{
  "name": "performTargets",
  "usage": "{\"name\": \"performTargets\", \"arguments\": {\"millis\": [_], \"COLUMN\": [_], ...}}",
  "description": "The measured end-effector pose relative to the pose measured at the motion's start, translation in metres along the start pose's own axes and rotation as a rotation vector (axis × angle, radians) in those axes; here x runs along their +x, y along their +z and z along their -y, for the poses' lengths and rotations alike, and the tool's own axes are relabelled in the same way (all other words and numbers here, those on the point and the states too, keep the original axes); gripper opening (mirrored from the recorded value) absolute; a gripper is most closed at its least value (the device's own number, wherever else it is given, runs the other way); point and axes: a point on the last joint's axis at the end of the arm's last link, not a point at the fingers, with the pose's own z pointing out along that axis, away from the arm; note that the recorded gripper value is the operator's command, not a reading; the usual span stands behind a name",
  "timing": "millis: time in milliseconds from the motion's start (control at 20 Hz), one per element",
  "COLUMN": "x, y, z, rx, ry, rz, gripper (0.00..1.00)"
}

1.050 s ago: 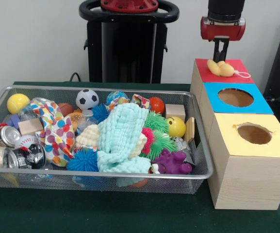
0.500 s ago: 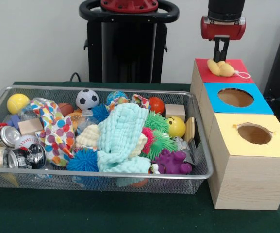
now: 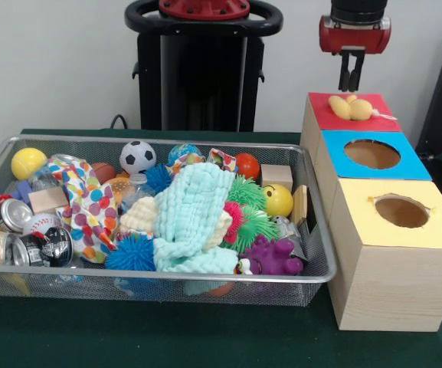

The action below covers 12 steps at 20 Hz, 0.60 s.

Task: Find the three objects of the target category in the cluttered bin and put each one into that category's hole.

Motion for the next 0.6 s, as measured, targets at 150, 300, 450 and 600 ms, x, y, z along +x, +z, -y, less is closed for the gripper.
{"name": "performTargets", "arguments": {"millis": [150, 300, 450, 600], "x": [0.0025, 0.0042, 0.0057, 0.0058], "y": [-0.0052, -0.0091, -0.0113, -0.0111], "z": [-0.0026, -0.0052, -0.0066, -0.0065], "rx": [0.000, -0.001, 0.000, 0.000], "ry": [-0.006, -0.012, -0.015, -0.015], "rz": [-0.013, -0.018, -0.024, -0.025], "gripper": [0.00, 0.00, 0.00, 0.00]}}
